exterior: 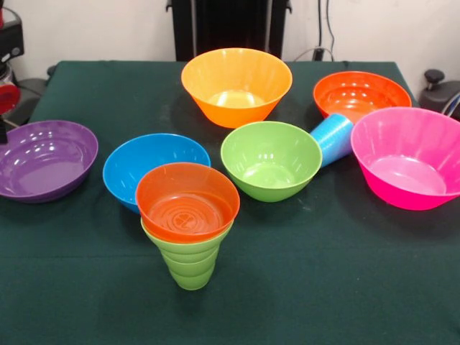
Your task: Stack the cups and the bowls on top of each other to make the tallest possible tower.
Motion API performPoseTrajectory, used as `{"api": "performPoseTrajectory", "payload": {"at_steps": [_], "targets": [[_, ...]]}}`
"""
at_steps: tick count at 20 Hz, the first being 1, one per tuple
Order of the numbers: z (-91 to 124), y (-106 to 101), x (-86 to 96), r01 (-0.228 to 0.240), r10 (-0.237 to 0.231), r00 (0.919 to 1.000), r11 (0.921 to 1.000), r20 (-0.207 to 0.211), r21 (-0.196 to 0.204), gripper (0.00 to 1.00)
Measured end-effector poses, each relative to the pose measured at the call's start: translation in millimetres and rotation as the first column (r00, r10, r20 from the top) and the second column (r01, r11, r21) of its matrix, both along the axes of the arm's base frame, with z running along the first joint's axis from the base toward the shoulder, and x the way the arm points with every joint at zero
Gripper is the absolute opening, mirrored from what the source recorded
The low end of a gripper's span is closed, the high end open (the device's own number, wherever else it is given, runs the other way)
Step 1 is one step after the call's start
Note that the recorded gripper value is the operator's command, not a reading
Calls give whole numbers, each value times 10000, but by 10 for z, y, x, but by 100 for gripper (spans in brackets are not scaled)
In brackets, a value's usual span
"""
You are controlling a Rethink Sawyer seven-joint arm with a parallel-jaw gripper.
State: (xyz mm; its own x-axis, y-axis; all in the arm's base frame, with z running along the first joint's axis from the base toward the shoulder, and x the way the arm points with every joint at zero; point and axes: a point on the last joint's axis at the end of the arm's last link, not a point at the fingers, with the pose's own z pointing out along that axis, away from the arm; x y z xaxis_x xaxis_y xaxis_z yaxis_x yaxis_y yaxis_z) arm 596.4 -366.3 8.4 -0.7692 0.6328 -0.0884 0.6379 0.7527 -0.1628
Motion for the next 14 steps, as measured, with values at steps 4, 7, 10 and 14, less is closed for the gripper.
{"api": "performPoseTrajectory", "payload": {"at_steps": [4, 7, 10, 14], "targets": [[-46, 70, -96, 81, -80, 9999, 9999, -101, 115, 100], [-68, 103, -134, 131, -128, 9998, 9997, -145, 183, 100], [-91, 158, -172, 285, -280, 9994, 9992, -181, 269, 100], [-104, 273, -170, 608, -603, 9981, 9976, -148, 339, 100]]}}
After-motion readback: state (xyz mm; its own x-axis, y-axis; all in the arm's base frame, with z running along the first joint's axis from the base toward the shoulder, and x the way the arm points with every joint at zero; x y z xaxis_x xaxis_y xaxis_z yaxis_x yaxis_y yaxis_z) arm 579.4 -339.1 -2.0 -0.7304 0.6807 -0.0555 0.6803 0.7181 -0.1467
